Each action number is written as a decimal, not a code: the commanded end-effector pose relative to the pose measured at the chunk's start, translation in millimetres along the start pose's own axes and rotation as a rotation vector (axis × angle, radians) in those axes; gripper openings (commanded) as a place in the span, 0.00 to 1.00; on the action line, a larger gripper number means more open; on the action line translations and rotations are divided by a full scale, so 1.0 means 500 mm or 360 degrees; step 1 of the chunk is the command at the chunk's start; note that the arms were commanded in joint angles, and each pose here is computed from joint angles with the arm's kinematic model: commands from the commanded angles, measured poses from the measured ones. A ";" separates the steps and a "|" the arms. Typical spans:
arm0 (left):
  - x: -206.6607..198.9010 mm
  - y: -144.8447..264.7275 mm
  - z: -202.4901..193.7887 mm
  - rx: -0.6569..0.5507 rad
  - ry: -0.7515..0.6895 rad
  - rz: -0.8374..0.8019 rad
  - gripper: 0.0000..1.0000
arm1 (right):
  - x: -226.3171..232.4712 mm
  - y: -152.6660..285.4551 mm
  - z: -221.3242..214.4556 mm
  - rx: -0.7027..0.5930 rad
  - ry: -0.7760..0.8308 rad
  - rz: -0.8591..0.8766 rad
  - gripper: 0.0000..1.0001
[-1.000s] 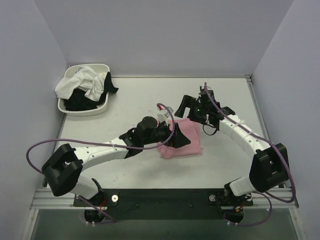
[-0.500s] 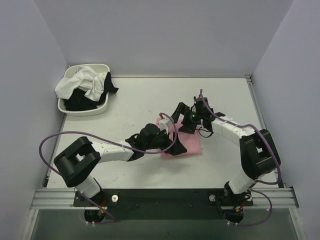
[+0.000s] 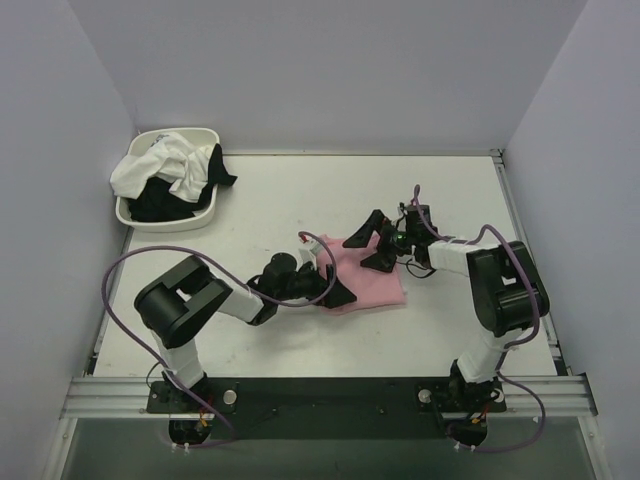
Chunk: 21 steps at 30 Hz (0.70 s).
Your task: Fold and stack the t-shirts
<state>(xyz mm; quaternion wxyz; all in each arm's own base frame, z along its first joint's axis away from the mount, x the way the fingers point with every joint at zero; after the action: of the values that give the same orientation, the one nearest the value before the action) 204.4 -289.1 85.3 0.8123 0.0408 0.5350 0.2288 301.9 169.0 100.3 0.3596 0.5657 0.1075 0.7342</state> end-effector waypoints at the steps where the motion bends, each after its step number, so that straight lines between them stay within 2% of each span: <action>1: 0.006 -0.010 -0.015 0.0019 0.0026 -0.0171 0.93 | -0.046 -0.016 -0.009 -0.0007 -0.0042 0.0038 1.00; 12: -0.011 0.025 -0.027 0.0023 0.0045 -0.0227 0.91 | -0.124 0.003 0.019 -0.0185 -0.0266 0.0182 1.00; 17: -0.020 0.053 -0.032 0.0020 0.0018 -0.0202 0.91 | -0.125 0.022 0.031 -0.0222 -0.0246 0.0150 1.00; 21: -0.039 0.065 -0.022 -0.0010 -0.0004 -0.0191 0.91 | -0.090 0.041 0.057 -0.0281 -0.0109 0.0114 1.00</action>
<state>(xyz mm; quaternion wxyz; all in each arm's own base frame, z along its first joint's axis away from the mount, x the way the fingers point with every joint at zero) 178.5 -272.1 91.3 0.8147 0.0111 0.5490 0.1864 319.7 128.1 90.5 0.3141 0.6075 -0.0193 0.7293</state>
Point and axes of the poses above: each gripper's point midway between its finger pads, its own y axis back along the fingers, its own x axis along the line the jaws close on, z = x × y, the point moved 8 cm from there along y, back along the fingers, and after that the axes turned 13 degrees about y, right-handed, at the moved point
